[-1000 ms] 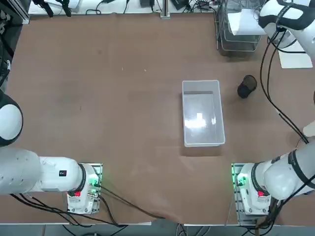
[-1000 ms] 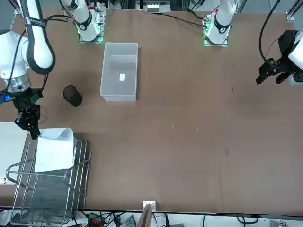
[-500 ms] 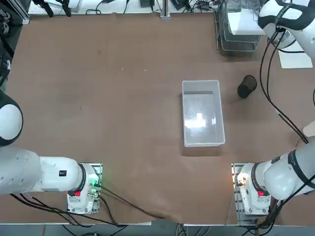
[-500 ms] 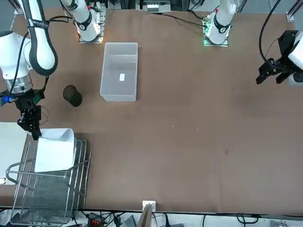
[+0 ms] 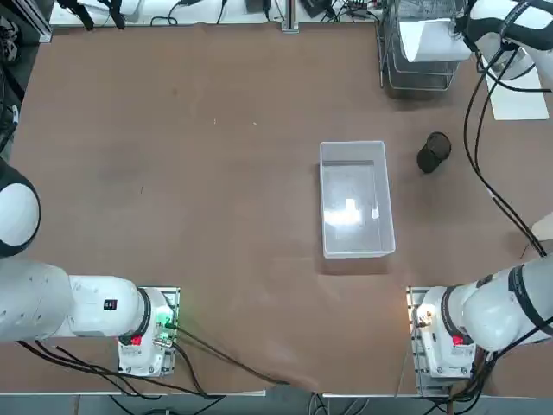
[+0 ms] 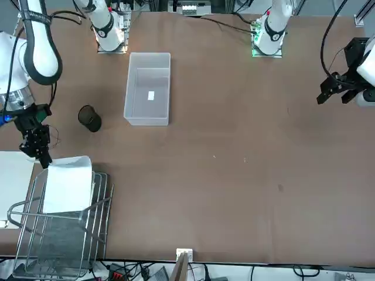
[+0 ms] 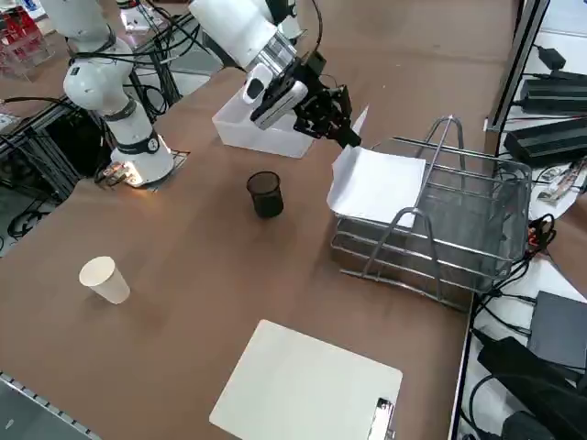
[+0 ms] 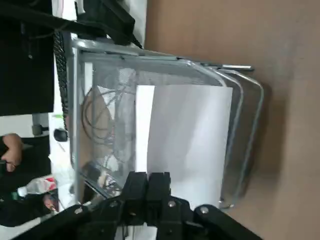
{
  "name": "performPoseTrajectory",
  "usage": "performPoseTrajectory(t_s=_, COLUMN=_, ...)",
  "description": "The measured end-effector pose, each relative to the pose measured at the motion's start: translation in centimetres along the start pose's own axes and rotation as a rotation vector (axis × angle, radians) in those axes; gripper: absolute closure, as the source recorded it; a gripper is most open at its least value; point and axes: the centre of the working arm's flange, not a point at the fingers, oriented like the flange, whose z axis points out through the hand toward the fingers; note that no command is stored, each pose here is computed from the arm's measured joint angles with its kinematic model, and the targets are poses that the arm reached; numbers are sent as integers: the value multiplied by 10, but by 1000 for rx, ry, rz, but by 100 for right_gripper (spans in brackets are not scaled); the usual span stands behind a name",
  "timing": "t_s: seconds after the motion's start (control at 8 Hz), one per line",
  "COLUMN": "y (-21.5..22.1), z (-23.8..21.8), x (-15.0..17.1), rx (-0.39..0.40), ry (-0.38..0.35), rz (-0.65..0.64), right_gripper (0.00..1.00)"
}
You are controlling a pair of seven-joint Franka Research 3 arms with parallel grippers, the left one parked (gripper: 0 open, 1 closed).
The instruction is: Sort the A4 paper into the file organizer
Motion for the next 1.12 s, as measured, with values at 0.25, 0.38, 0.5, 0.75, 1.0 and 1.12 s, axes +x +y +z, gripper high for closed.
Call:
performPoseTrajectory(t_s=0.25, y=24, z=11, x=-1, rx=-49, ry=-7, rz=-29, right_gripper=99)
performPoseTrajectory(t_s=0.38, y=34, z=15, x=-2, rx=-70, ry=-9, rz=-33, right_gripper=99)
performPoseTrajectory(t_s=0.5, y=41, z=18, x=-3, rx=-85, ry=-12, rz=-39, right_gripper=99)
performPoseTrajectory(t_s=0.75, y=49, z=20, x=-3, rx=-100, ry=-13, rz=-56, right_gripper=99)
performPoseTrajectory(t_s=1.0, y=47, z=19, x=-2, rx=-93, ry=-11, rz=-81, right_gripper=99)
performPoseTrajectory(t_s=1.12, y=41, z=16, x=-2, rx=-78, ry=-7, rz=-91, right_gripper=99)
